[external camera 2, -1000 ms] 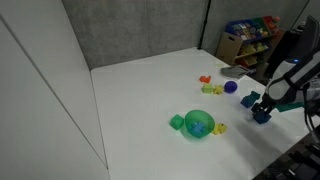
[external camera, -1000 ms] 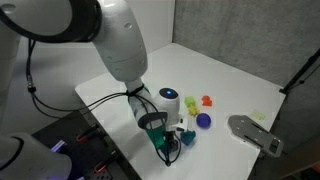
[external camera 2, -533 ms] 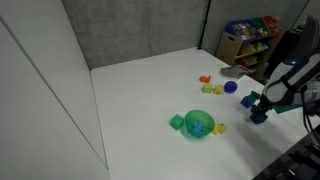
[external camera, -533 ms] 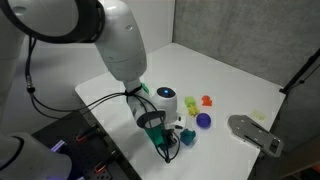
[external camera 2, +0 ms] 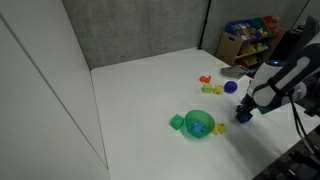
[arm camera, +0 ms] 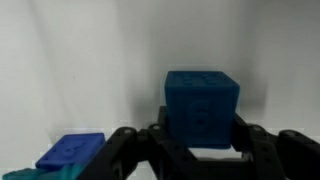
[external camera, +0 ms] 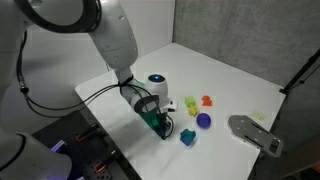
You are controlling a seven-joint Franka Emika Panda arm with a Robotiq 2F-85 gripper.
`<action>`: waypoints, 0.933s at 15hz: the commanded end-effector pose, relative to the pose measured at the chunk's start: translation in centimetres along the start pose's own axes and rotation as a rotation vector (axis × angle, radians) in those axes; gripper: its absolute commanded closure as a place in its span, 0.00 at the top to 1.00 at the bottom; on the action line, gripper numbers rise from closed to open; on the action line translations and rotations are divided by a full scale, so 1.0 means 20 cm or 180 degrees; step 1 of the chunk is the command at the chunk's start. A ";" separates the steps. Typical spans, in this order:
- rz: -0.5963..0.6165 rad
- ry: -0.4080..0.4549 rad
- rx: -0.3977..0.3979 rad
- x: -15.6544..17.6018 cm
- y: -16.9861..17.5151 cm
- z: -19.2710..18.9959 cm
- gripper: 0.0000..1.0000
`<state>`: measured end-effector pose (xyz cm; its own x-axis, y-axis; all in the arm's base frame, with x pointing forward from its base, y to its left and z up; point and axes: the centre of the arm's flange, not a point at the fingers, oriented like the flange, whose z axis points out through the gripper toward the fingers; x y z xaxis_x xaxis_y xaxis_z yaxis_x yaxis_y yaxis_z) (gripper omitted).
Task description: Move the blue block to the left
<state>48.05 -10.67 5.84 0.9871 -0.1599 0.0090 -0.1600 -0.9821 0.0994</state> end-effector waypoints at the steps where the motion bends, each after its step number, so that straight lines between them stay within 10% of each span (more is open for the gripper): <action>1: 0.0037 0.0041 -0.0030 0.15 -0.15 -0.03 0.31; 14: 0.0163 -0.0224 -0.0017 0.53 -0.71 -0.13 0.31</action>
<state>58.87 0.24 7.20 0.9806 -0.1911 -0.0434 -0.1859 -0.9772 0.1030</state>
